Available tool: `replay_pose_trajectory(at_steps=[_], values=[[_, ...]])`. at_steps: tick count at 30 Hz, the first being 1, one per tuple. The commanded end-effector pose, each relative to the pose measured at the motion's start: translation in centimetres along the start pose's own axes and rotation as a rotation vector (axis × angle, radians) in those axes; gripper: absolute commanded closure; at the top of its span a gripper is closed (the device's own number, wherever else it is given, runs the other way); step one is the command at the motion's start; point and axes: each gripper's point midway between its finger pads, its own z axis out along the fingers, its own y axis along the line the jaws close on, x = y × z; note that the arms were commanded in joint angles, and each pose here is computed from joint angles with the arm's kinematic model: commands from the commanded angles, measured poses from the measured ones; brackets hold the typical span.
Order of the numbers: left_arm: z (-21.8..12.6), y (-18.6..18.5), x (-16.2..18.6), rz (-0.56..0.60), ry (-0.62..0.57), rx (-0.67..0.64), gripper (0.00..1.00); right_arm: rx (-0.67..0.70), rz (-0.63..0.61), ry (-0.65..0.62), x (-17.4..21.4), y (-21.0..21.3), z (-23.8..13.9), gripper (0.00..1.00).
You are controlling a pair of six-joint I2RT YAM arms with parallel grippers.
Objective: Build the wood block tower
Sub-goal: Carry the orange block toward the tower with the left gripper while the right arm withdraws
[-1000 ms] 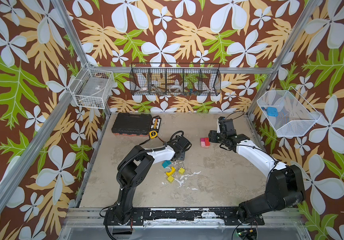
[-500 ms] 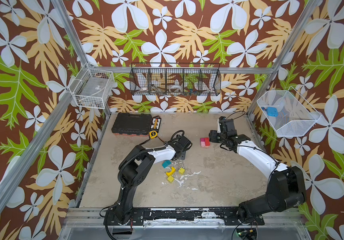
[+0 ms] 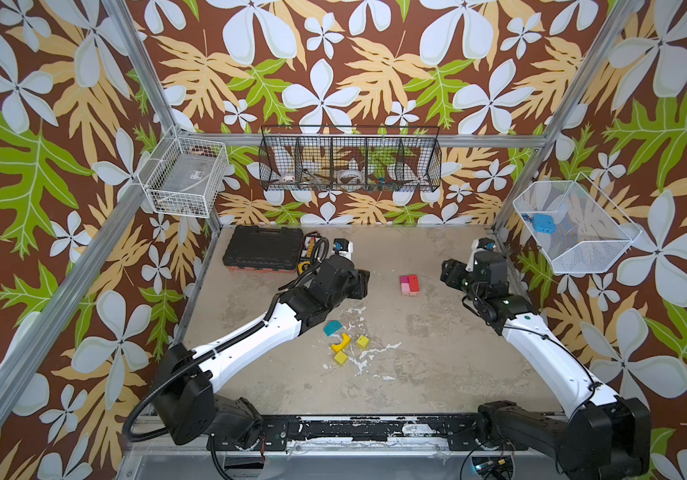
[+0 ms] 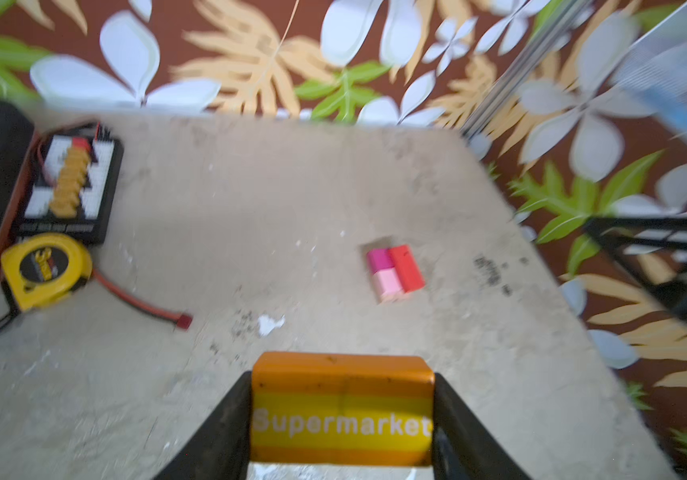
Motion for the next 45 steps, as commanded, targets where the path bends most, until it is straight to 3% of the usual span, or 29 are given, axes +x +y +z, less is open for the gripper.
replay_pose_trajectory(at_steps=[1, 5, 10, 13, 16, 18, 23, 27, 34, 45], values=[[-2.3, -2.8, -3.3, 0.038, -0.127, 0.153, 1.0, 0.027, 0.062, -0.067, 0.4, -3.0, 0.0, 0.25], [-4.8, -5.8, -2.6, 0.194, -0.094, 0.349, 1.0, 0.105, 0.093, -0.062, 3.0, -8.1, 0.4, 0.28], [-4.3, -3.8, -1.4, 0.3, -0.055, 0.252, 1.0, 0.059, 0.144, -0.154, 4.4, -8.9, 0.4, 0.31], [-3.6, -3.6, -0.6, 0.399, -0.065, 0.257, 1.0, 0.154, 0.195, -0.229, 6.1, -11.7, 0.1, 0.28], [-2.6, -2.8, -0.4, 0.482, -0.114, 0.236, 1.0, 0.102, 0.178, -0.257, 5.5, -10.6, -0.3, 0.32], [-1.6, -2.7, -0.1, 0.5, -0.103, 0.268, 1.0, 0.081, 0.176, -0.306, 5.6, -10.1, -0.8, 0.26], [2.5, -2.2, 2.8, 0.597, 0.044, 0.37, 1.0, 0.032, 0.149, -0.321, 5.7, -9.0, -1.1, 0.26], [4.5, -3.6, 4.7, 0.644, 0.136, 0.541, 1.0, 0.016, 0.117, -0.318, 5.7, -8.1, -1.0, 0.26], [9.6, -2.3, 7.0, 0.752, 0.251, 0.554, 1.0, -0.001, 0.068, -0.292, 5.7, -6.7, -0.3, 0.27], [13.1, -4.3, 7.6, 0.906, 0.232, 0.738, 1.0, -0.014, 0.066, -0.3, 6.0, -6.5, -0.7, 0.24]])
